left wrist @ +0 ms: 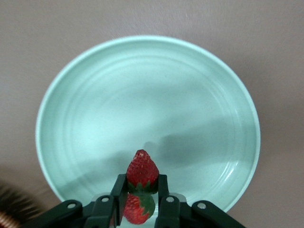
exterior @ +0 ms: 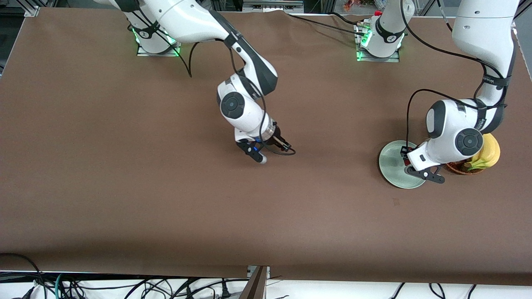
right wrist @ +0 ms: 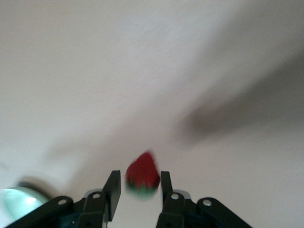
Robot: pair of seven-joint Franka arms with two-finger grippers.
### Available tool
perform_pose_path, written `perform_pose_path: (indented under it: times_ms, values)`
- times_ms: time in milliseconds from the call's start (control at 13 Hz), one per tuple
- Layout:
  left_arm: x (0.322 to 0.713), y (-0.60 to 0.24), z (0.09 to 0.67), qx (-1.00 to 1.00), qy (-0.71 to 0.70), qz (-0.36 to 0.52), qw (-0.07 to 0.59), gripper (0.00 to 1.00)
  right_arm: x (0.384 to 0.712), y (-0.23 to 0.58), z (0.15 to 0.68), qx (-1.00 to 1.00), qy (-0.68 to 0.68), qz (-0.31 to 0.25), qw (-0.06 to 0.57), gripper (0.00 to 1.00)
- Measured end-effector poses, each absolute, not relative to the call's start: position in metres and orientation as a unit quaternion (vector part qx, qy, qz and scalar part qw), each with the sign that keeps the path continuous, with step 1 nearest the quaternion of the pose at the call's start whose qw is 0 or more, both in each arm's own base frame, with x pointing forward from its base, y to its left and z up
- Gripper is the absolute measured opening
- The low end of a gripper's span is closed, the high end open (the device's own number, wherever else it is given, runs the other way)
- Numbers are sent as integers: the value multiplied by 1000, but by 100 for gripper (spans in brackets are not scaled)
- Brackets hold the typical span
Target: Collect all strawberries into plate
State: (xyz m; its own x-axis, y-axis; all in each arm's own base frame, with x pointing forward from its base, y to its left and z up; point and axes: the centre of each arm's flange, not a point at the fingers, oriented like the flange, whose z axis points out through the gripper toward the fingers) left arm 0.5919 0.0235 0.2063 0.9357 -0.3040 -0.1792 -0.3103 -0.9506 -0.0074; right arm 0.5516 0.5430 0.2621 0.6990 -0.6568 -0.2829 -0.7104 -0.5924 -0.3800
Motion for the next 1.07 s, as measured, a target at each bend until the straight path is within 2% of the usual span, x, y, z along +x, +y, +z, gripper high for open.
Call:
perform_pose_path:
  times_ms: [77,153,230,383,690,767,920,1074]
  values:
    - [590,22,203,-983,157,89,17,30,550,557,261,-871,409,47,269,42]
    - [590,21,203,-983,159,88,18,30,548,567,260,-856,426,42,289,50]
    - [592,19,205,-983,160,84,18,34,547,572,259,-848,437,42,298,59]
    - [602,16,215,-984,160,69,18,55,551,573,262,-841,445,41,305,78]
    - [619,-31,235,-991,131,39,-5,95,558,568,267,-852,436,45,287,79]
    - [621,-56,238,-992,124,35,-12,100,559,566,267,-861,427,45,271,82]
    - [616,-112,242,-993,108,33,-28,100,565,557,274,-884,403,41,232,99]
    - [607,-157,244,-994,93,35,-39,100,575,536,290,-916,358,37,178,99]
